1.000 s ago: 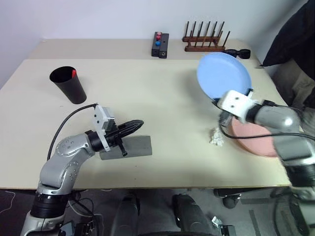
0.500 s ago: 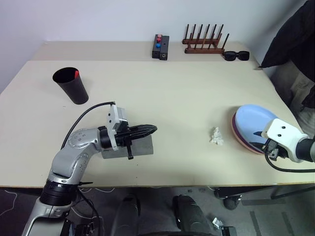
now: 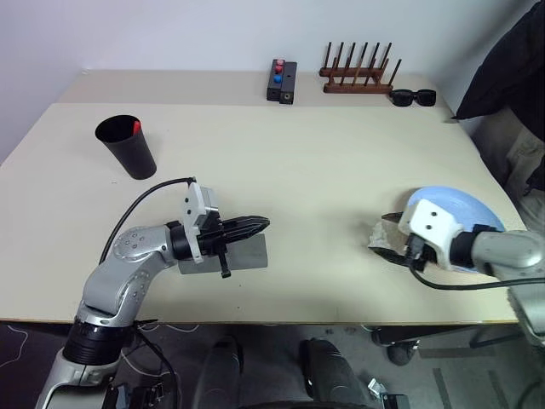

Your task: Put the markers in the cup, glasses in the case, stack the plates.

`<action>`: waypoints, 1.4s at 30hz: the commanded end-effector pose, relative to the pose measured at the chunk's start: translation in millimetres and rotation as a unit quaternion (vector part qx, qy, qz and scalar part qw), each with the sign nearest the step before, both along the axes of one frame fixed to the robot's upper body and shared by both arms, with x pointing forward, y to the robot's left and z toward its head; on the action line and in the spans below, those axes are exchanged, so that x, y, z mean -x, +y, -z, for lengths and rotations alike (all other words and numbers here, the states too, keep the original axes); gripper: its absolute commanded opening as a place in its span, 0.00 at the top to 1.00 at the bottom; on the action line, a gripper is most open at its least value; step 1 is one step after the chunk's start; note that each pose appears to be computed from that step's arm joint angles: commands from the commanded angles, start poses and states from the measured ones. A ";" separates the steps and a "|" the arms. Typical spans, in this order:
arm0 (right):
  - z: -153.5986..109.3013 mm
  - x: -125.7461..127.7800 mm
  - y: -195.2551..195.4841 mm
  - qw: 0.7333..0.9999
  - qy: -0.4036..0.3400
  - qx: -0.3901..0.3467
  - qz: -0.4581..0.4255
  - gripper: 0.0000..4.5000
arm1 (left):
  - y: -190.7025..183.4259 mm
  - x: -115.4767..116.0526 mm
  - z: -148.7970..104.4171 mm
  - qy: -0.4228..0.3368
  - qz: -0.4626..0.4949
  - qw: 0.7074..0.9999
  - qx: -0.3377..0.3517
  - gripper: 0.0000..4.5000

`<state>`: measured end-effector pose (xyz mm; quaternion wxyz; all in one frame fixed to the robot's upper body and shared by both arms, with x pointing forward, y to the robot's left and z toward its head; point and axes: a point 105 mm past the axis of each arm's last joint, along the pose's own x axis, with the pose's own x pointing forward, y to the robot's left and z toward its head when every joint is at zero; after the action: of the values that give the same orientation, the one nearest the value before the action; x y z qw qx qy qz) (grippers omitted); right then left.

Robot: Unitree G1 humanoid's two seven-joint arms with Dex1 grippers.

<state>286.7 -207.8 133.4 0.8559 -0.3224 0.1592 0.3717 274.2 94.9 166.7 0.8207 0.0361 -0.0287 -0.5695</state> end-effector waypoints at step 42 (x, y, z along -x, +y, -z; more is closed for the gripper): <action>-52.6 -55.4 -30.7 0.992 -0.124 0.005 0.033 0.36 | 124.4 -13.2 11.9 -0.043 -0.304 0.950 -0.045 1.00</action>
<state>339.3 -248.0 175.5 0.8773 -0.3693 0.0964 0.2911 284.2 197.8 148.2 0.9331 0.0776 -0.0086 -0.3511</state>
